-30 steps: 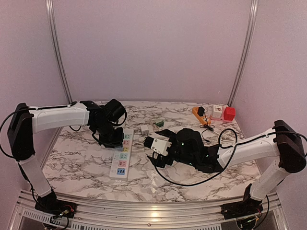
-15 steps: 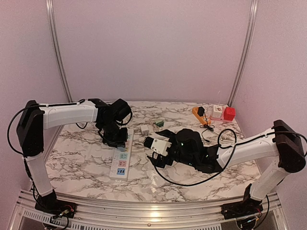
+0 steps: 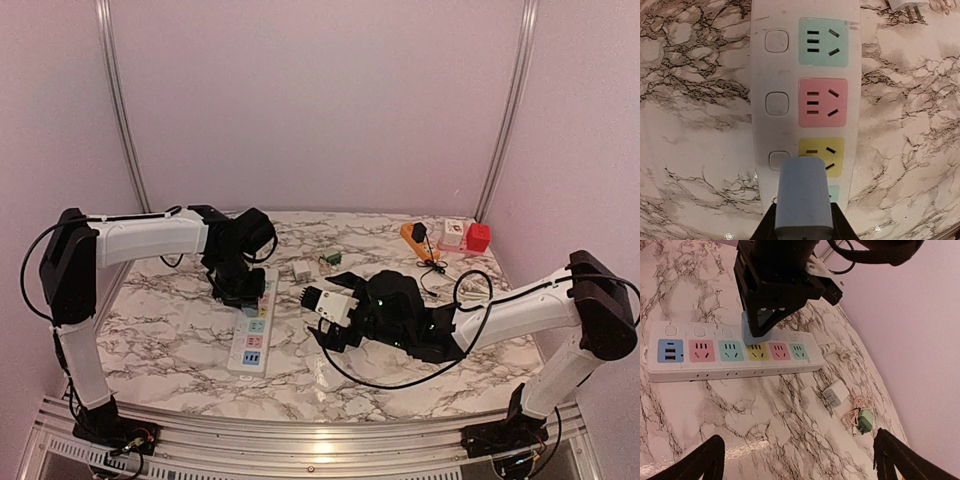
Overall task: Insert the plug
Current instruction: Insert the plug into the socket slot.
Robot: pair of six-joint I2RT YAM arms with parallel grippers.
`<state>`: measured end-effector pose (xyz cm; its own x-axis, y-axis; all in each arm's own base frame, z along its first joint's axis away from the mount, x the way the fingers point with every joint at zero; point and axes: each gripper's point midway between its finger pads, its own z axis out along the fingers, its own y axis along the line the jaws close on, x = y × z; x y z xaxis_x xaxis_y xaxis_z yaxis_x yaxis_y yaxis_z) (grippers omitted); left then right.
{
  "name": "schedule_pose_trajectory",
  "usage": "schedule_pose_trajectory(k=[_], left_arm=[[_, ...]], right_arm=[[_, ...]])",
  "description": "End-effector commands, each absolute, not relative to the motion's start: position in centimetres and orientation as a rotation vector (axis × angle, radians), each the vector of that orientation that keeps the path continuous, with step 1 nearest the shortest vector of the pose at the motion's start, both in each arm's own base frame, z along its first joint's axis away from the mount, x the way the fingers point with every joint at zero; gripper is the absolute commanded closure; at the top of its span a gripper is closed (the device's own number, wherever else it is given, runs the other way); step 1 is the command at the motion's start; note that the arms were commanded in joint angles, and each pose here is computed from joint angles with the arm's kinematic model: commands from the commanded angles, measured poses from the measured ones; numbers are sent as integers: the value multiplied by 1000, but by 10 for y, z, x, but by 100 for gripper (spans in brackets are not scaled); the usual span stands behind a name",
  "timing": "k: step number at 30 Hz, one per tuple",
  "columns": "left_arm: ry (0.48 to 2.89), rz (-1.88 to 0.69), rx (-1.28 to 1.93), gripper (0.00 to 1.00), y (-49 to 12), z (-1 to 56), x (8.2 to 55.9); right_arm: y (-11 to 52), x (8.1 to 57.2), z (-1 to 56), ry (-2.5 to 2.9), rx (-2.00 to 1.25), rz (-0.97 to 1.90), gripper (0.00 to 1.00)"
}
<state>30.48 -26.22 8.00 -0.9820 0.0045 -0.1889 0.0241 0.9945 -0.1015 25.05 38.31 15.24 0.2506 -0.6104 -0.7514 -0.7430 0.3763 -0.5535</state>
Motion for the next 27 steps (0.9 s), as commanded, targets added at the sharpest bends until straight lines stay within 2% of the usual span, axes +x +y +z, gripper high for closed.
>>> schedule_pose_trajectory(k=[1,10,27], left_arm=[[2990,-96,55,100,-257,73,302],[2986,-175,95,100,-267,84,302],[3024,-79,107,100,-259,67,300]], right_arm=[[383,255,157,1437,-1274,138,2],[384,255,157,1438,-1269,145,1],[379,254,156,1439,-1265,132,2]])
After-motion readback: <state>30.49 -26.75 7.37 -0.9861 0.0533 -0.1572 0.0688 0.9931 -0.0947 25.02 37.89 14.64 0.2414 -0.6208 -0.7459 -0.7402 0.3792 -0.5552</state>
